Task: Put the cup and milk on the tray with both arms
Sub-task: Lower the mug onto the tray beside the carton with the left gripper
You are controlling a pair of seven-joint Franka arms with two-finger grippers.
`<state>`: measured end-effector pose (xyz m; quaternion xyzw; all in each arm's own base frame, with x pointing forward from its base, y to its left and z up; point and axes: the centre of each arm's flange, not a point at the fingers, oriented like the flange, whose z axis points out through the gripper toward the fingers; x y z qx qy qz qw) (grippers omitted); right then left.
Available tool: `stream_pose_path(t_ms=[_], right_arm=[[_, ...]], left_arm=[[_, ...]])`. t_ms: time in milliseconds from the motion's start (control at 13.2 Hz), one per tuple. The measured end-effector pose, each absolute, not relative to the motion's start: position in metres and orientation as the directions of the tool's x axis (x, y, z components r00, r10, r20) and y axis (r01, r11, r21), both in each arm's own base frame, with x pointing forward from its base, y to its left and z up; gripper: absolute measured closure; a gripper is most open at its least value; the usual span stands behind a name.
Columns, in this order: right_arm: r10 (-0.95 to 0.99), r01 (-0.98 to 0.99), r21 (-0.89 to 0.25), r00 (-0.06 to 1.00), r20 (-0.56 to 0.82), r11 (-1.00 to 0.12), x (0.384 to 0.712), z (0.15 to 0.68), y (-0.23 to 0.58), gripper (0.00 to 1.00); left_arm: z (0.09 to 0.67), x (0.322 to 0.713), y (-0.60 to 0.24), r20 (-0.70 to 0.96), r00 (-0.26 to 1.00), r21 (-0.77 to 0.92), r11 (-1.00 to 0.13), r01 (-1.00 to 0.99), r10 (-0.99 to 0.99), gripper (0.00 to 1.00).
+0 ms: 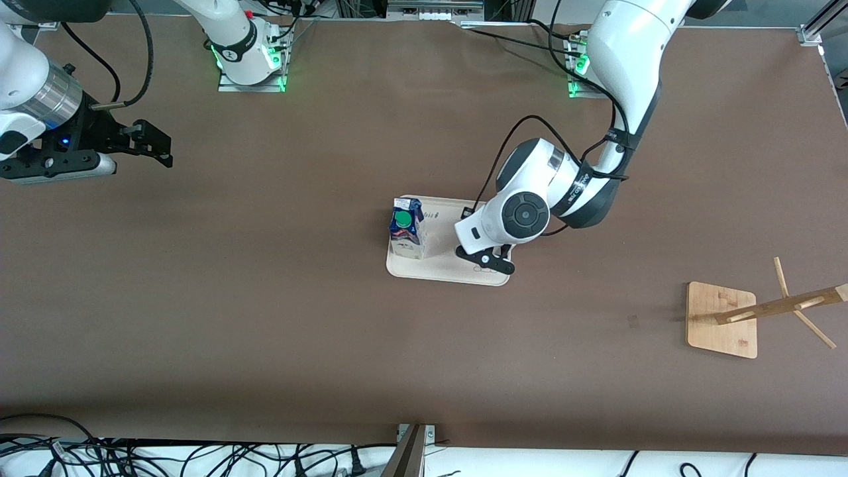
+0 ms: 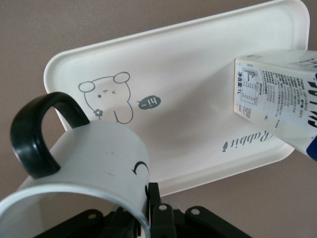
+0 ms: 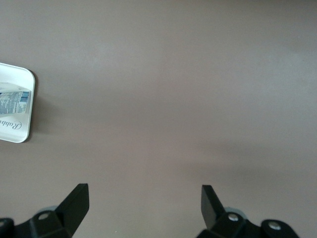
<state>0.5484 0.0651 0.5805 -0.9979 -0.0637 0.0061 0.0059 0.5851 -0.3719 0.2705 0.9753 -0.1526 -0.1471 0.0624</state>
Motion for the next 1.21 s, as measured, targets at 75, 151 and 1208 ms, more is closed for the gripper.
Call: stream_pose_path(t_ms=[75,151,1208], right_arm=[[0.128,0.128,-0.012,0.992,-0.011,-0.992,0.548,0.581,0.066,0.00],[0.130,0.130,-0.012,0.991,-0.011,-0.991,0.548,0.581,0.067,0.00],[0.134,0.134,-0.012,0.991,-0.012,-0.991,0.548,0.581,0.069,0.00]], left_arm=[[0.268,0.585,-0.373,-0.267,0.910,0.168,-0.945,-0.280,-0.317,0.93],[0.266,0.584,-0.374,-0.270,0.909,0.169,-0.945,-0.280,-0.318,0.93],[0.239,0.573,-0.396,-0.274,0.903,0.189,-0.939,-0.286,-0.330,0.93]])
